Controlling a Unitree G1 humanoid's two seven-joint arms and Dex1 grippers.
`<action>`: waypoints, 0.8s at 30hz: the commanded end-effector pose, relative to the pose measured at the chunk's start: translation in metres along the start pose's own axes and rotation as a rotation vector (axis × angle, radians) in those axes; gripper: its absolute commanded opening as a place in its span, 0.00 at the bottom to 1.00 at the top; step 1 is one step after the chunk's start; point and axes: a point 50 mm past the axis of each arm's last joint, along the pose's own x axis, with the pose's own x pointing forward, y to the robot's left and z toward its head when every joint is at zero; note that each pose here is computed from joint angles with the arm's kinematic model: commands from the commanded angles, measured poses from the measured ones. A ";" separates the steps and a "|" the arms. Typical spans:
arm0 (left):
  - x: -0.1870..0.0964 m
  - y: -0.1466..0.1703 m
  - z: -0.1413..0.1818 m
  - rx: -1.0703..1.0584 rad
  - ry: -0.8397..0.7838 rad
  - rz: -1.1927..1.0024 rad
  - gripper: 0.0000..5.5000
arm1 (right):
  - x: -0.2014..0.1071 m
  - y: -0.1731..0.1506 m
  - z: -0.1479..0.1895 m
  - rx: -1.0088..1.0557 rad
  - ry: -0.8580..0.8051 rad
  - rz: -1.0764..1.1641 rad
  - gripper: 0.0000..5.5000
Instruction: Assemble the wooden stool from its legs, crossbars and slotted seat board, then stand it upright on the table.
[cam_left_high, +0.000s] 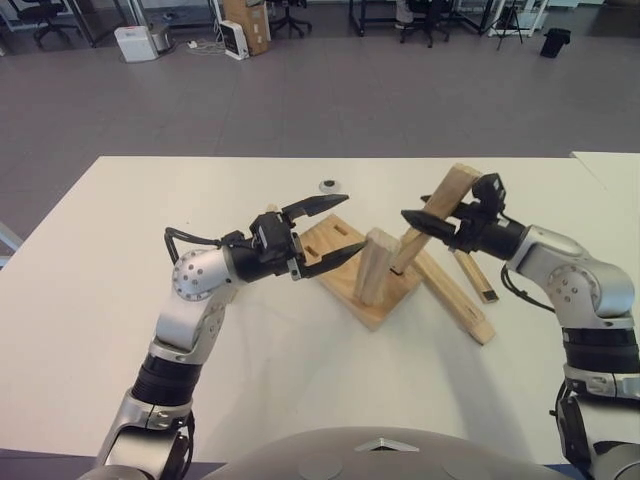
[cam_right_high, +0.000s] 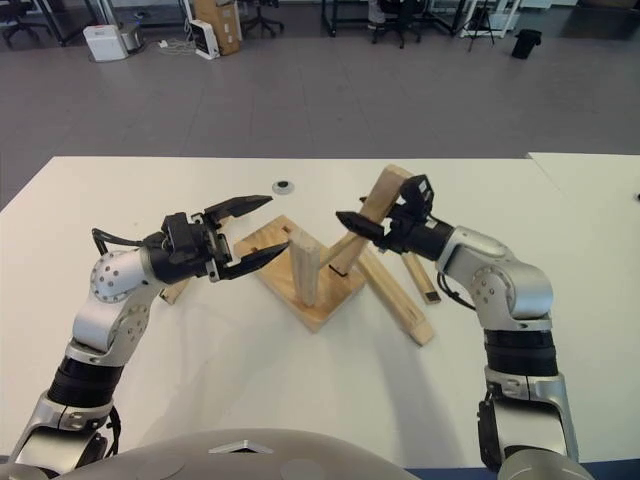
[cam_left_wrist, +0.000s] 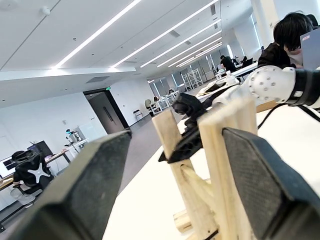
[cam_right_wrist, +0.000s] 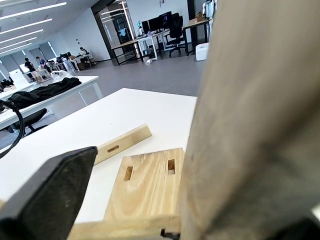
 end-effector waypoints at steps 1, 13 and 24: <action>0.004 -0.008 -0.001 -0.020 0.007 -0.027 0.61 | 0.001 0.000 0.026 -0.028 -0.080 0.015 0.75; -0.020 0.118 0.002 0.009 -0.043 0.479 0.61 | -0.057 -0.044 0.038 0.040 -0.239 -0.423 0.75; -0.074 0.086 -0.147 0.202 1.097 0.239 0.61 | -0.055 0.048 -0.111 -0.293 0.678 -0.001 0.75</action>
